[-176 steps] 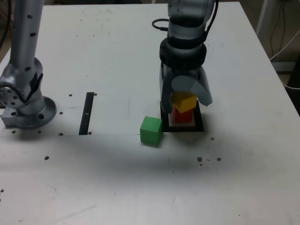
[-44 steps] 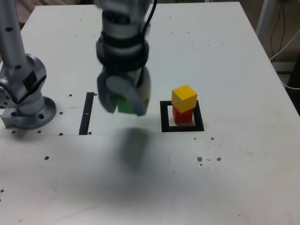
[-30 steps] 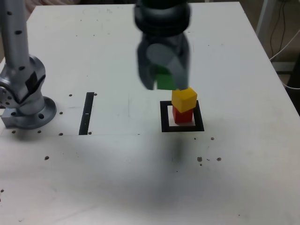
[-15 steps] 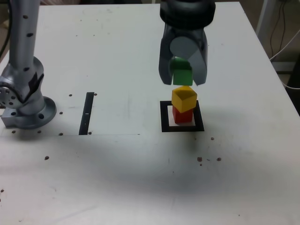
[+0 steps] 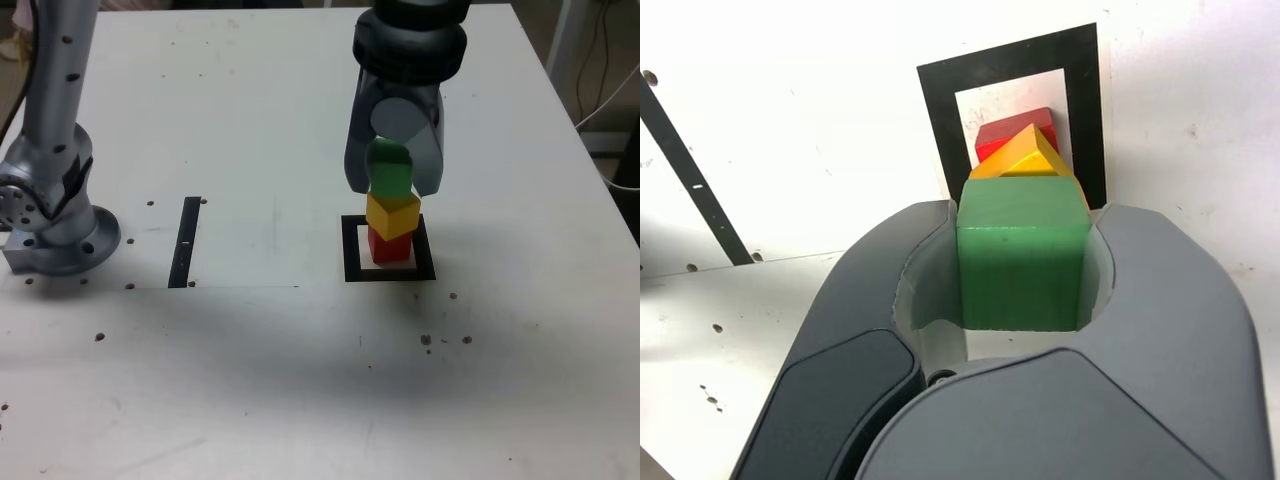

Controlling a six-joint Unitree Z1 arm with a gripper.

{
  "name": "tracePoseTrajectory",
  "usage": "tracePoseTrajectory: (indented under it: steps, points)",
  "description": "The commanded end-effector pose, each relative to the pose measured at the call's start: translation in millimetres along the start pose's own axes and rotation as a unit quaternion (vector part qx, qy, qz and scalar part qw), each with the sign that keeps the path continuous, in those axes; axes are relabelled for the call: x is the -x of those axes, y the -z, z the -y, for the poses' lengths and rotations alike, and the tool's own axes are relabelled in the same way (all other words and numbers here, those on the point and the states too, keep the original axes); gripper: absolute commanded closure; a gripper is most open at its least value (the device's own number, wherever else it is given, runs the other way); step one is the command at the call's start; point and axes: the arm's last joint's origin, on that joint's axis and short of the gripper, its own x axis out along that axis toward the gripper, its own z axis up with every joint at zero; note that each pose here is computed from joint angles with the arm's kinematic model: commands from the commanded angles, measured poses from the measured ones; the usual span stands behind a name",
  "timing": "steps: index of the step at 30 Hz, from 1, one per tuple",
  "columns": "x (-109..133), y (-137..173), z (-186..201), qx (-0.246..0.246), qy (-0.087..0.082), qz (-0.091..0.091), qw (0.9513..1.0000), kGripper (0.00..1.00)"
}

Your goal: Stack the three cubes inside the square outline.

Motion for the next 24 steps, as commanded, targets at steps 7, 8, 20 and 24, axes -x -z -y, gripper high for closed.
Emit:
tracePoseTrajectory:
  steps: [7, 8, 20, 24]
  points:
    - [-2.2, -0.2, -0.2, -0.005, 0.004, -0.005, 1.0, 0.61]
    - [-2.5, 0.2, -0.1, -0.005, 0.006, -0.006, 1.0, 0.58]
    - [-8.7, -0.6, 1.2, -0.009, 0.014, -0.004, 0.9998, 0.16]
    - [-8.7, 0.5, 1.2, -0.007, 0.013, -0.005, 0.9999, 0.02]
